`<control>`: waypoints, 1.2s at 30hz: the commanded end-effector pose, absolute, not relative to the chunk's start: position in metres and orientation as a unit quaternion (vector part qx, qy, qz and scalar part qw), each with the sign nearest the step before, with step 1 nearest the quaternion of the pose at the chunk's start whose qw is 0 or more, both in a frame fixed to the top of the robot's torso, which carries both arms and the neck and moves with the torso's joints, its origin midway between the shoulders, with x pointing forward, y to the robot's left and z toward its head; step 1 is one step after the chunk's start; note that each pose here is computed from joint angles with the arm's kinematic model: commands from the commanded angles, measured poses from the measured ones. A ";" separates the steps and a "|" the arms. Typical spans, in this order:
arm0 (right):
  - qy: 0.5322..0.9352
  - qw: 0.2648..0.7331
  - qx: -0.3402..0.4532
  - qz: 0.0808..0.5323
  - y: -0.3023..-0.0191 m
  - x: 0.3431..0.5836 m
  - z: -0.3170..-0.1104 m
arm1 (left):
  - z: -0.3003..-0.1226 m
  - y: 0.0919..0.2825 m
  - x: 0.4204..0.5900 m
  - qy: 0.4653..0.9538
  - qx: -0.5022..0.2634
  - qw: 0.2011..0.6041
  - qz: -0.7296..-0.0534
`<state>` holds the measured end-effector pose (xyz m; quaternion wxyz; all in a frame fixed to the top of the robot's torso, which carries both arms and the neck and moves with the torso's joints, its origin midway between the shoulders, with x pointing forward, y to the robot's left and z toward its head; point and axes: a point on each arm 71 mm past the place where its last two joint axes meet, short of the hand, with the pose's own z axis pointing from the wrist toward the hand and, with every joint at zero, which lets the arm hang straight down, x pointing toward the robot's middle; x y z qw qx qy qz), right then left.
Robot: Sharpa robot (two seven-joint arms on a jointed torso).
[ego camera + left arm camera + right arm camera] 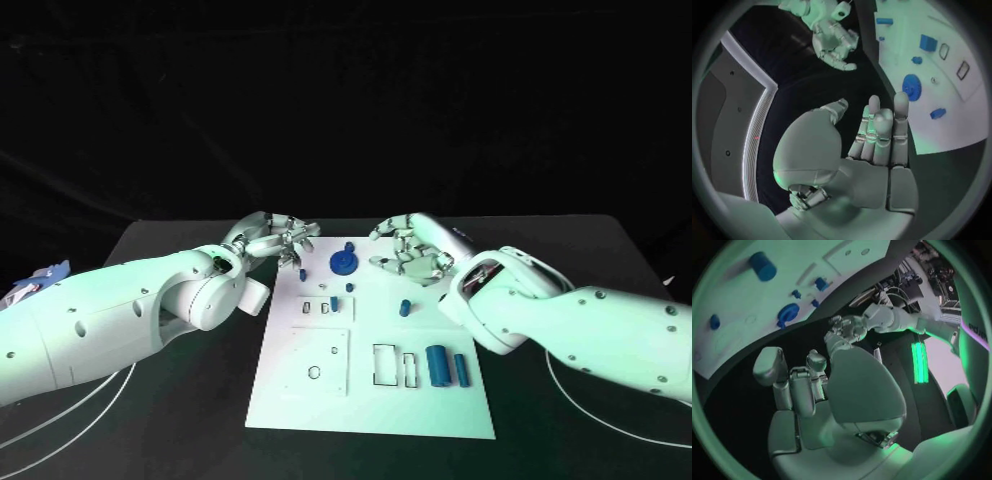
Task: Assemble the parts on the task board
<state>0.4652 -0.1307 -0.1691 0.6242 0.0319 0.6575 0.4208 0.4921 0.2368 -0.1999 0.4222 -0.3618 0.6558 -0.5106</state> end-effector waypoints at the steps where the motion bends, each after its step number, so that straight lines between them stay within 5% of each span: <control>1: 0.652 0.580 0.146 0.466 -0.149 0.476 -0.165 | -0.217 0.228 0.490 0.770 -0.286 0.380 -0.425; 8: 0.641 0.575 0.222 0.456 -0.185 0.493 -0.153 | -0.228 0.227 0.498 0.847 -0.213 0.368 -0.320; 17: 0.641 0.582 0.245 0.437 -0.203 0.497 -0.148 | -0.221 0.219 0.504 0.882 -0.154 0.378 -0.237; 36: 0.650 0.585 0.247 0.418 -0.212 0.496 -0.148 | -0.209 0.186 0.505 0.900 -0.104 0.373 -0.201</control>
